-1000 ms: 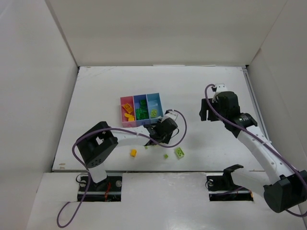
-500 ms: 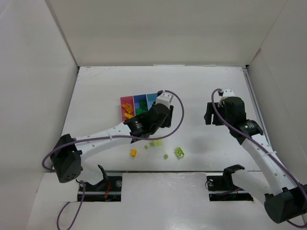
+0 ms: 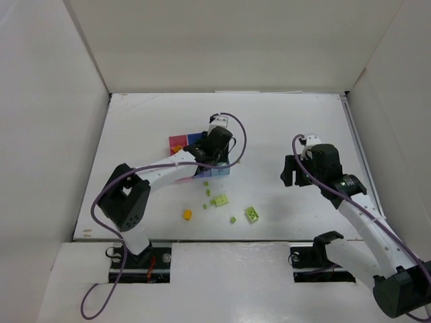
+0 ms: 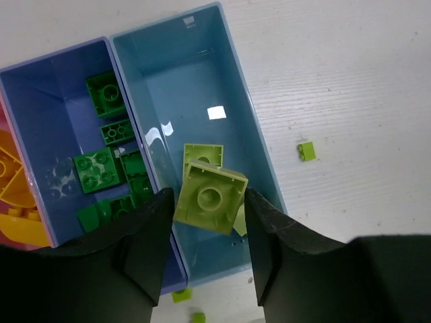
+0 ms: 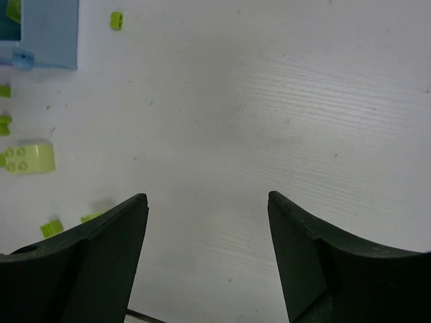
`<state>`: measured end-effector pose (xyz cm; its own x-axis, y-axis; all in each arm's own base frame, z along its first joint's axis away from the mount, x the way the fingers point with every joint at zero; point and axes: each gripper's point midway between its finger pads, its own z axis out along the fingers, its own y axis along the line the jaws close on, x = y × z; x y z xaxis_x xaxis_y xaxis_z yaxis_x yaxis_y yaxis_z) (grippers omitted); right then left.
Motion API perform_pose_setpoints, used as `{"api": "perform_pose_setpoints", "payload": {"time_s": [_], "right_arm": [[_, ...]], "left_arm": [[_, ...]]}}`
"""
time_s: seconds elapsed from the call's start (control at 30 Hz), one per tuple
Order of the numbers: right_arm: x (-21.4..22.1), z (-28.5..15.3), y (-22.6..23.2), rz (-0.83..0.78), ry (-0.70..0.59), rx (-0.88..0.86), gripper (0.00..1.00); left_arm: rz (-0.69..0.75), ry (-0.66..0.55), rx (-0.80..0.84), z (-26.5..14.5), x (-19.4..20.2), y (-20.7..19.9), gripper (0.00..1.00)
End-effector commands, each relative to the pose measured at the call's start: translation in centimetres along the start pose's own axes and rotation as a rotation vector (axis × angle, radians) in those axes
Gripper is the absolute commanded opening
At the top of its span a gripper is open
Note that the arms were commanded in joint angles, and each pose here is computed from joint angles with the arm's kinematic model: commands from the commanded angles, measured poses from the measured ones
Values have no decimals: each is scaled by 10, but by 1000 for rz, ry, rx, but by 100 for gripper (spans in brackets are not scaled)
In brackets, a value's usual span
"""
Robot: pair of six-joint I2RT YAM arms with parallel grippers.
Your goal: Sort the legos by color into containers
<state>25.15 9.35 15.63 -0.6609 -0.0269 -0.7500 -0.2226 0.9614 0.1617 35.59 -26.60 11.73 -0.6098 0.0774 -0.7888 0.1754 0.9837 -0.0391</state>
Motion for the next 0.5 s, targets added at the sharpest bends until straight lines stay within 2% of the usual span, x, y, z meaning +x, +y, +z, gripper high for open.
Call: {"api": "perform_pose_setpoints", "payload": {"time_s": [0.0, 0.03, 0.07, 0.17, 0.27, 0.4, 0.47], "right_arm": [[3, 0, 19, -31, -7, -82, 77], [4, 0, 25, -46, -3, -100, 77], [11, 3, 28, -46, 21, -108, 77], [23, 6, 42, -72, 68, -129, 78], [32, 7, 72, -138, 87, -203, 78], [57, 16, 106, -206, 163, -267, 78], [76, 28, 115, -224, 234, -261, 78]], "left_arm": [[-26, -45, 40, -1, -28, -11, 44], [-23, -39, 37, 1, -27, -11, 47], [-28, -30, 33, 4, -24, -12, 59], [-36, -38, 62, -1, -30, -17, 76], [-52, -47, 66, -9, -34, -15, 77], [-88, -75, 90, -35, -43, -9, 97], [-112, -92, 109, -55, -43, -1, 100]]}}
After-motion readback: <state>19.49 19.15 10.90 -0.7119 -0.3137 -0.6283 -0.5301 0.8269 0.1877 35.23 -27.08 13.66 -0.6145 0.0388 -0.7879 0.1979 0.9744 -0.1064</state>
